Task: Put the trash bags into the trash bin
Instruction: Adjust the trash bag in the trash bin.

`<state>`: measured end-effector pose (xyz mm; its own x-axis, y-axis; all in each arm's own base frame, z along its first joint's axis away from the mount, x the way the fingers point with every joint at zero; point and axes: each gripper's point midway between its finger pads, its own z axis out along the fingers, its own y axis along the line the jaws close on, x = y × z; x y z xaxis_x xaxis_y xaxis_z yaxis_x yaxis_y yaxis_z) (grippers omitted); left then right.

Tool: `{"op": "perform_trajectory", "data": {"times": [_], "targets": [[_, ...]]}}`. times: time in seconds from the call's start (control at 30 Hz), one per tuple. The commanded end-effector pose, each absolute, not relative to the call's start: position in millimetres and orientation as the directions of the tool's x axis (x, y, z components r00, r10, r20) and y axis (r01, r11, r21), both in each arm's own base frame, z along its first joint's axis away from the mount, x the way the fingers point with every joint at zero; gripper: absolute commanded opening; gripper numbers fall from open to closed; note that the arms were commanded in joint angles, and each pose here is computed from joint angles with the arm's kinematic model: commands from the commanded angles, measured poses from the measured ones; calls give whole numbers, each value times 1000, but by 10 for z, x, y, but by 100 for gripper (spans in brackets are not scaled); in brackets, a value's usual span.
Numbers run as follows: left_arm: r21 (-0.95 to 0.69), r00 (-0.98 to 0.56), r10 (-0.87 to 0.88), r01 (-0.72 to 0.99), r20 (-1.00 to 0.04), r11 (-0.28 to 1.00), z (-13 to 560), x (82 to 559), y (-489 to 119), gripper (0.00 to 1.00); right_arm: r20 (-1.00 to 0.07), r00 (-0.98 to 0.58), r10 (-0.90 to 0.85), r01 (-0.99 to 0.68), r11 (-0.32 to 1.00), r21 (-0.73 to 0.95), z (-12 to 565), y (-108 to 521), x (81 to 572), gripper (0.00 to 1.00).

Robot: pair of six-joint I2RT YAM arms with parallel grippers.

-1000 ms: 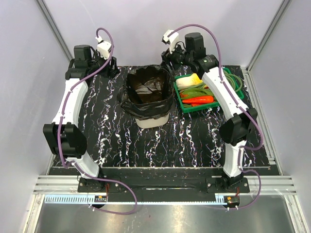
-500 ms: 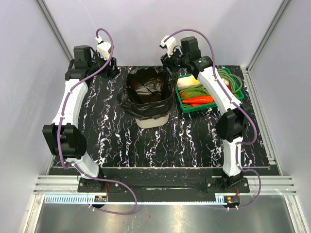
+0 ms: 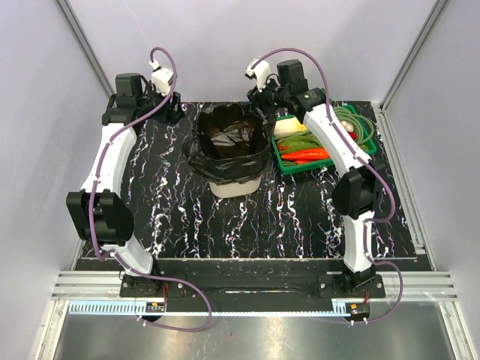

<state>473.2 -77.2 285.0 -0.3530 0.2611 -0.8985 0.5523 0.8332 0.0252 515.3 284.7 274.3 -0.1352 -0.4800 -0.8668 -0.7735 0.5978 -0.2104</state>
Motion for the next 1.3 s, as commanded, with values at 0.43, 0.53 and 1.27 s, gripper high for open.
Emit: {"op": "perform_trajectory", "data": {"times": [0.43,0.53,1.27], "targets": [[86,-272,276,550,-922,831,3100,4662,-734,60,-905,-101,-413,-722,657,-219,3423,2732,5019,65],[88,-265,274,551,-924,830,3124,4648,-739,60,-908,-91,-409,-709,667,-229,3522,2685,4988,66],[-55,-196,22,384,-980,922,3690,4359,-385,99,-985,-81,-154,-356,927,-116,4076,1416,4050,94]]}}
